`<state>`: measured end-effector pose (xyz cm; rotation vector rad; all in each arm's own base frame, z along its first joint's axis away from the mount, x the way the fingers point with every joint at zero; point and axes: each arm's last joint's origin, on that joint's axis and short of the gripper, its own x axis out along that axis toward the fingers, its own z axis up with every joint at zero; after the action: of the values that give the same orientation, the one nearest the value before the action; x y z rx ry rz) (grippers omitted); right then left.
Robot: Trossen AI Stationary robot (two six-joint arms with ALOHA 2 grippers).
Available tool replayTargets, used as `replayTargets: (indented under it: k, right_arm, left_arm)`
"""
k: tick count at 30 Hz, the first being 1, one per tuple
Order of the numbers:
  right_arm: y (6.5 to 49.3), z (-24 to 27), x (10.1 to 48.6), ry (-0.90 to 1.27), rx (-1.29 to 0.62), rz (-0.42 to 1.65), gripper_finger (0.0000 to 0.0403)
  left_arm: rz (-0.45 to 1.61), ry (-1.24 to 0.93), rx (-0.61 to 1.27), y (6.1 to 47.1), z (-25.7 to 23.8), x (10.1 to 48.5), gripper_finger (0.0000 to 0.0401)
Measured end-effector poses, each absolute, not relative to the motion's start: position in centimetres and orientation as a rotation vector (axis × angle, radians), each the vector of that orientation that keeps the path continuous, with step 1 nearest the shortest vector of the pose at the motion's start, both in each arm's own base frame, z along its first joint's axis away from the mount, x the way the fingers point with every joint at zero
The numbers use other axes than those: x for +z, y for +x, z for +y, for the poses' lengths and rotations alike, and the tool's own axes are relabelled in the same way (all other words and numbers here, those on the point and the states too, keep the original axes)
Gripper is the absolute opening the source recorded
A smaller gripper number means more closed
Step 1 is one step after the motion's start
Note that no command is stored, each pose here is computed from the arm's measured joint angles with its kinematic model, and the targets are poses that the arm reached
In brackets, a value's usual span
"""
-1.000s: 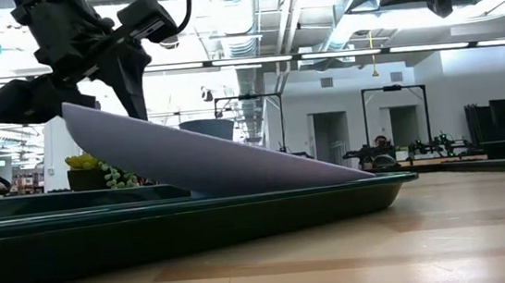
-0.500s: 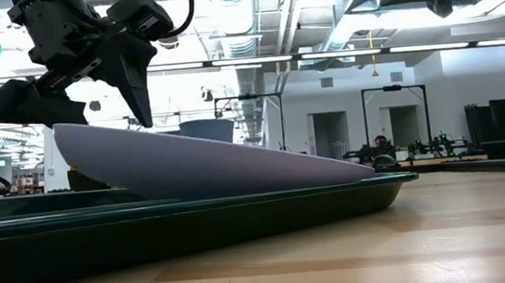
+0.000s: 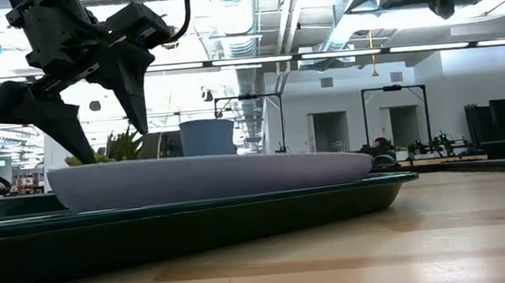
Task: Pick and place plate/cup/fork/spoon on tray
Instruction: Put the orange fork on the black serving tray to the left of the purple plate
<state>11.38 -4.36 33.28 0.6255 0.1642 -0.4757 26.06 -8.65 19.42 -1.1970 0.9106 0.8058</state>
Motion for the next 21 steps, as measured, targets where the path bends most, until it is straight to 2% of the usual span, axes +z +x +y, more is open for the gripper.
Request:
replayTargets:
  k: [3,7,14,17,21]
  right_arm:
    - [11.4,-4.2,31.7,0.649,-0.503,0.305,0.0174]
    - [11.8,-3.2,28.3,0.788,-0.484,0.583,0.0171]
    - [13.1,1.2,24.3,0.934,-0.305,0.923,0.0171]
    - [13.3,3.8,23.7,0.88,-0.195,1.004,0.0171]
    - [12.9,7.1,22.9,0.686,-0.08,1.089,0.0171]
  left_arm:
    - [0.914,-1.198,0.817,26.0,-8.5,19.4,0.0288]
    - [0.899,-1.21,0.839,26.1,-8.1,19.4,0.0288]
    - [0.898,-1.194,0.845,26.2,-7.6,19.4,0.0288]
    - [0.89,-1.187,0.852,26.2,-7.5,19.4,0.0288]
    - [0.89,-1.179,0.859,26.2,-7.5,19.3,0.0288]
